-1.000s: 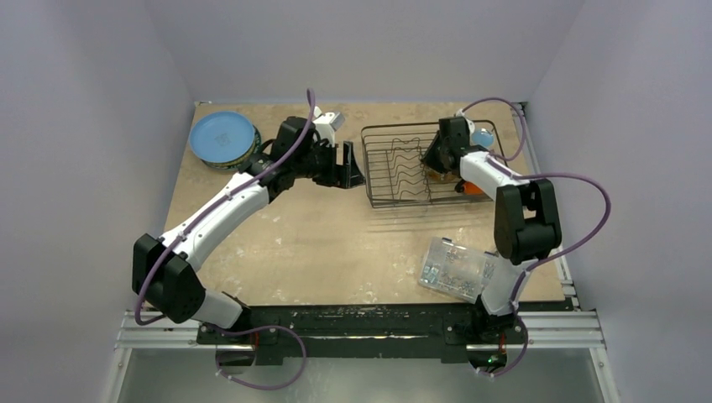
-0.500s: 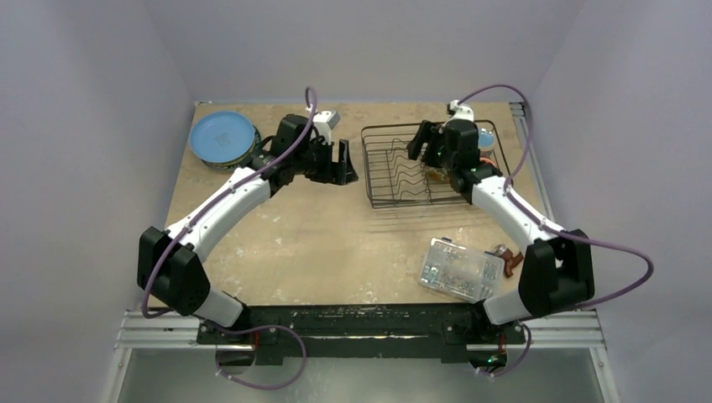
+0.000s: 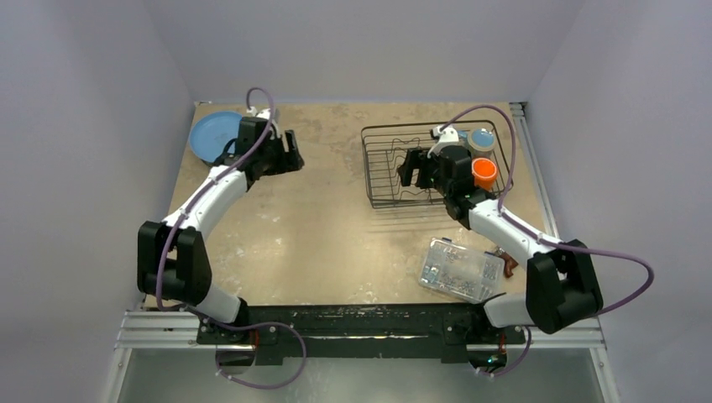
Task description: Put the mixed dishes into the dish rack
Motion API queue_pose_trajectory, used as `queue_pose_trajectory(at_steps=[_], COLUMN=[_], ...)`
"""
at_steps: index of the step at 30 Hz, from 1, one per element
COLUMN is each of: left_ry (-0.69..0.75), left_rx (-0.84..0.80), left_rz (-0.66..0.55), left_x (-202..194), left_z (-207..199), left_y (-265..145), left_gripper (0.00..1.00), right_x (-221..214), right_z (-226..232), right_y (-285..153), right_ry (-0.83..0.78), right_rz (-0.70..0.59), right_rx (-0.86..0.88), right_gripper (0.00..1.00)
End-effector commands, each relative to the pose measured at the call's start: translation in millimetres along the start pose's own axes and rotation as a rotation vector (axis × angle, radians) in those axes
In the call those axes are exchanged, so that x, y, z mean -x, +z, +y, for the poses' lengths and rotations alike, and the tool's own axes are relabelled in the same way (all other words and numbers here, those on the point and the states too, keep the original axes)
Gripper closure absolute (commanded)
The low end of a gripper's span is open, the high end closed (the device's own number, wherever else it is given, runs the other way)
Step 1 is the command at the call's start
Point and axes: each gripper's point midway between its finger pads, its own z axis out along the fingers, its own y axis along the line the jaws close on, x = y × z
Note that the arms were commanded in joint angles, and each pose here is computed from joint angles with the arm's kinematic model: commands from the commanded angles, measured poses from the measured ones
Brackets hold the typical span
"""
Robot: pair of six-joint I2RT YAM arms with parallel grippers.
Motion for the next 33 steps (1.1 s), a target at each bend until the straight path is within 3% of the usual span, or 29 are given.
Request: queue_pose_trajectory(at_steps=[1,7,15,19,27,33], left_ry=[-0.168,-0.477,-0.803,-0.848,-0.979,-1.024], left_rx=[0.058,0.109,0.143,0.241,0.622,0.613], left_rz=[-0.163,-0.242,-0.300,-0.333,-0.321,-0.308], left_x=[48,71,78,79,50,51], left_z=[42,115,178,205,267,276], left_y=[-16,-18,10,16,-7,6], left_gripper=[0.29,0.23,0.34,0.39,0.40,0.43], right_x=[24,31,33,33,32,29], right_z=[9,14,12,5,7,8], right_y=[2,-1,-3,-3,0,4], right_ry=[-0.046,-0.052,-0.085,-0.097,-0.105,-0.108], right_rz=[-0.122,-0.169,-0.178,-0.177,-0.159,-0.141], right_rx=[0.057,0.084,0.060,0.023,0.031,0.035], right_gripper=[0.23,0.23,0.23,0.24,0.25,0.26])
